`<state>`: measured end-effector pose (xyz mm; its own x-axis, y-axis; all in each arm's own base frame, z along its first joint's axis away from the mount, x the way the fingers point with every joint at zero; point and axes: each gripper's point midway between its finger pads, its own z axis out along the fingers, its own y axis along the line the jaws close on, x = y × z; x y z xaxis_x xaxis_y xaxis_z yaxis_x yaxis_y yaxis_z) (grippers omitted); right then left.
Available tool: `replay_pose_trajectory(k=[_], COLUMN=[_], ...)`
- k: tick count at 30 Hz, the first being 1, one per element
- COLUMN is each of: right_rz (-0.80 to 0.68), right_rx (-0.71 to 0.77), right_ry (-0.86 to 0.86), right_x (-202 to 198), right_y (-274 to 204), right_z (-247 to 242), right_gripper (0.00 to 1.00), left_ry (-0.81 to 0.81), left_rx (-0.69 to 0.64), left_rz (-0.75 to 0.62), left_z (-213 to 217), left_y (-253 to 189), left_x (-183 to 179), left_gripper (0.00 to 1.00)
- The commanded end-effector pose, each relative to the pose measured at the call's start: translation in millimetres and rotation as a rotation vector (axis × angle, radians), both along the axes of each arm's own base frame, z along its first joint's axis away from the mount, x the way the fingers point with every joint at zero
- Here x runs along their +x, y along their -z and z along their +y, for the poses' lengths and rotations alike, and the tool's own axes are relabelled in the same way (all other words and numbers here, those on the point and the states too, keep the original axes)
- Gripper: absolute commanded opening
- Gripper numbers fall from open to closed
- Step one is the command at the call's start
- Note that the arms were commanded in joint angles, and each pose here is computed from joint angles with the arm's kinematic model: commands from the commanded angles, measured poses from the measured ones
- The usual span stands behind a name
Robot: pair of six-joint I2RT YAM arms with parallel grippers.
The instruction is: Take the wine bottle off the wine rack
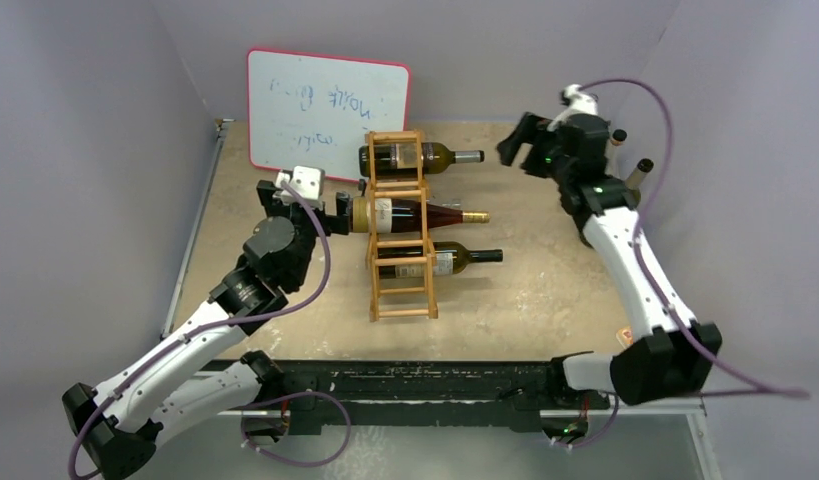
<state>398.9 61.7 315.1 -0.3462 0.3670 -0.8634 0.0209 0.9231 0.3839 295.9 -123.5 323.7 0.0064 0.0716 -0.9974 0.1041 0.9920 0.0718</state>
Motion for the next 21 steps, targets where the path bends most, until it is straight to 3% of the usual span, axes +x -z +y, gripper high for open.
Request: replay_pose_trajectory(k=[1, 4, 14, 21], right_rz=[0.021, 0.051, 0.048, 0.112], right_rx=[0.056, 0.107, 0.321, 0.33], right_ry=[-0.201, -0.334, -0.755, -0.767], right_x=[12.7, 16.0, -17.9, -24.0], right_y=[-0.5, 13.6, 27.8, 53.7], right_z=[77.5, 122.4, 213.2, 229.2], right_gripper=[0.83, 0.76, 0.77, 0.85], left_ry=[-0.002, -0.007, 0.006, 0.006], left_rx=[-0.024, -0.015, 0.005, 0.013], left_rz=[-0.027, -0.018, 0.004, 0.009], left_z=[-0.8, -1.5, -8.0, -8.7], left_y=[-15.0, -11.6, -3.5, -2.0], left_x=[1.8, 3.6, 8.2, 9.2], left_gripper=[1.0, 1.0, 1.0, 1.0])
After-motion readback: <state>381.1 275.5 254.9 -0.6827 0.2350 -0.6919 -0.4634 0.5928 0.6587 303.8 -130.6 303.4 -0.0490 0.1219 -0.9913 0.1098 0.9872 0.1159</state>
